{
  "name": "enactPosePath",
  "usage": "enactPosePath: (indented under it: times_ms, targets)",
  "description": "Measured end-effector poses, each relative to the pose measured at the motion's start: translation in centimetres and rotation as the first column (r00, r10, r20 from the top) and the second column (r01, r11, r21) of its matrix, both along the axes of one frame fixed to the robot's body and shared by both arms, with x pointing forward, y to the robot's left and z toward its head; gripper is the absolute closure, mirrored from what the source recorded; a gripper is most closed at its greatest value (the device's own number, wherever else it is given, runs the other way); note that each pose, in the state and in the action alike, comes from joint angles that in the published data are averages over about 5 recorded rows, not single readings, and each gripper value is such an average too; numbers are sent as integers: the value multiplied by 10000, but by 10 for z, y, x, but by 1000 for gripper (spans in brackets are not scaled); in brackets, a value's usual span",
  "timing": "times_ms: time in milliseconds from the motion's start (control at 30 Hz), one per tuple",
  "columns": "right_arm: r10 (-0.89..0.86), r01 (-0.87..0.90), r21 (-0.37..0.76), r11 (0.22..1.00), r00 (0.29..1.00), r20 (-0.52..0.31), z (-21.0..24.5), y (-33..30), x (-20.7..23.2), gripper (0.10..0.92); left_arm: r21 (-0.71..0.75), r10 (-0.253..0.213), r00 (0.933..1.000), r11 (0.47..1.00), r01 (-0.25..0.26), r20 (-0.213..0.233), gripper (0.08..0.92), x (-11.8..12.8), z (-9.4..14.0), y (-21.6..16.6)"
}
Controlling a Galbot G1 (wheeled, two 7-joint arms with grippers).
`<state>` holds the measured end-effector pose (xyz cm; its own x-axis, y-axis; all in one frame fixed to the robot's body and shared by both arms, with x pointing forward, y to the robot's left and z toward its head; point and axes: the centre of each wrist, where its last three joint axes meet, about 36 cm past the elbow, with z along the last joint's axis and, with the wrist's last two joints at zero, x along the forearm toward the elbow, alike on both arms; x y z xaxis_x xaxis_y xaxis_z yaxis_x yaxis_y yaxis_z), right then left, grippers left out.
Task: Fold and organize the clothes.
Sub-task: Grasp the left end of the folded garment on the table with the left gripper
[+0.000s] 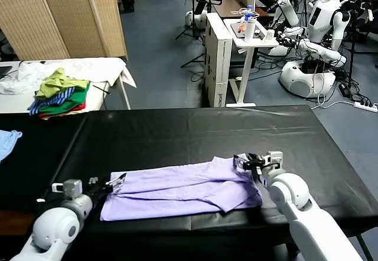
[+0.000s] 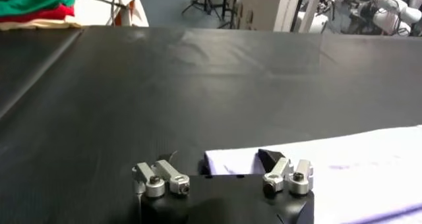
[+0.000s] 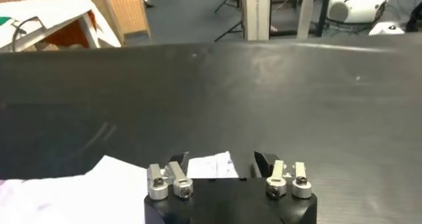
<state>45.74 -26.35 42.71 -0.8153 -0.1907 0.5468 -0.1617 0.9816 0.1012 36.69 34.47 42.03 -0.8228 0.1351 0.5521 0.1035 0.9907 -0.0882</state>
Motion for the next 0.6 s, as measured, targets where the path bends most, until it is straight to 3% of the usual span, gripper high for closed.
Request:
enactPosePath:
  times_ms: [100, 200, 367, 600]
  targets:
    - [-155, 159, -131, 9998, 9996, 254, -2, 2, -3, 852, -3, -102, 9999, 9999, 102, 14, 738, 1, -1, -2]
    - [-392, 412, -320, 9986, 9975, 587, -2, 4, -9, 880, 42, -201, 9998, 9998, 201, 73, 827, 3, -3, -3]
    - [-662, 728, -611, 9955, 9925, 1031, -3, 9, -25, 880, 142, -390, 9992, 9991, 388, 106, 838, 12, -5, -4]
    - [-874, 918, -449, 9948, 9921, 905, -8, 11, -46, 880, 406, -864, 9960, 9955, 854, 240, 840, 36, -4, -7]
